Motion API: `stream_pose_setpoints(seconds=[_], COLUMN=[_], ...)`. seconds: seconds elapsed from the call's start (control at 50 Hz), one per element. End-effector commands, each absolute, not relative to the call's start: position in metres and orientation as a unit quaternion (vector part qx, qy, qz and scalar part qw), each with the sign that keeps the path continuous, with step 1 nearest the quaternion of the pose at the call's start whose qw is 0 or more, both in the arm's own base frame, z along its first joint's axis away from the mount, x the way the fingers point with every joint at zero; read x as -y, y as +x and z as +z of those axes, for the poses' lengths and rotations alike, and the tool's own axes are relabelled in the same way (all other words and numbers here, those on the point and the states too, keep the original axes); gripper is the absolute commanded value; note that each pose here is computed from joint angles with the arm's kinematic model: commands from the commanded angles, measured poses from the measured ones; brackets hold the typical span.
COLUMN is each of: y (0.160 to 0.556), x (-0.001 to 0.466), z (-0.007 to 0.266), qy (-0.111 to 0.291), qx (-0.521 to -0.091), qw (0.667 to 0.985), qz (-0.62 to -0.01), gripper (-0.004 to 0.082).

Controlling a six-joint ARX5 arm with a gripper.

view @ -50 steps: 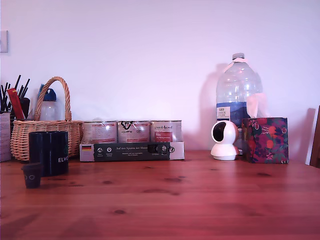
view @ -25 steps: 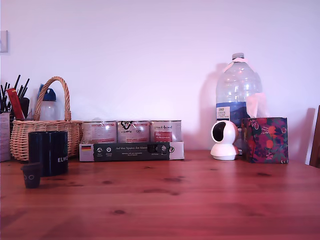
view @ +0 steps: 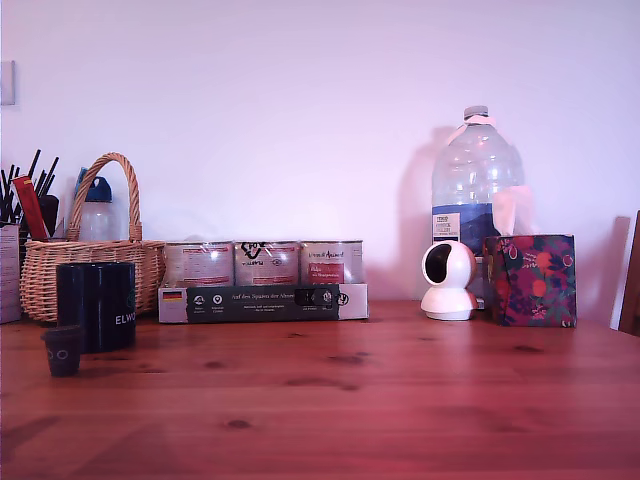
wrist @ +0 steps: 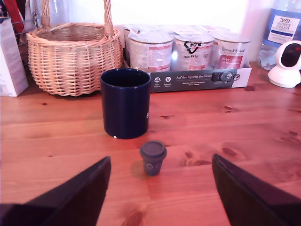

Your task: Pick up the coffee capsules from the table one by one and drop them inside the nearest coffee cup

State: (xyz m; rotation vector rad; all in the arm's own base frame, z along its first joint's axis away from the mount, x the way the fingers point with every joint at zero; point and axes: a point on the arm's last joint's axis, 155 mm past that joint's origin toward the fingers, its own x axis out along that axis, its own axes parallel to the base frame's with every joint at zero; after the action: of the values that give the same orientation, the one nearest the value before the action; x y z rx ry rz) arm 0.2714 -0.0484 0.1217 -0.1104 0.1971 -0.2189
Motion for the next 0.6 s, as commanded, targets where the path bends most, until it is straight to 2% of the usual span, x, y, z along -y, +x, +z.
stream_pose_setpoints(seconds=[0.0,0.58], y=[0.273,0.297], x=[0.048,0.051], z=[0.113,0.087], qy=[-0.052,-0.057], qx=[-0.108,-0.136], qw=[0.987,0.983], qz=[-0.109,-0.109], gripper=[0.0624,0.0624])
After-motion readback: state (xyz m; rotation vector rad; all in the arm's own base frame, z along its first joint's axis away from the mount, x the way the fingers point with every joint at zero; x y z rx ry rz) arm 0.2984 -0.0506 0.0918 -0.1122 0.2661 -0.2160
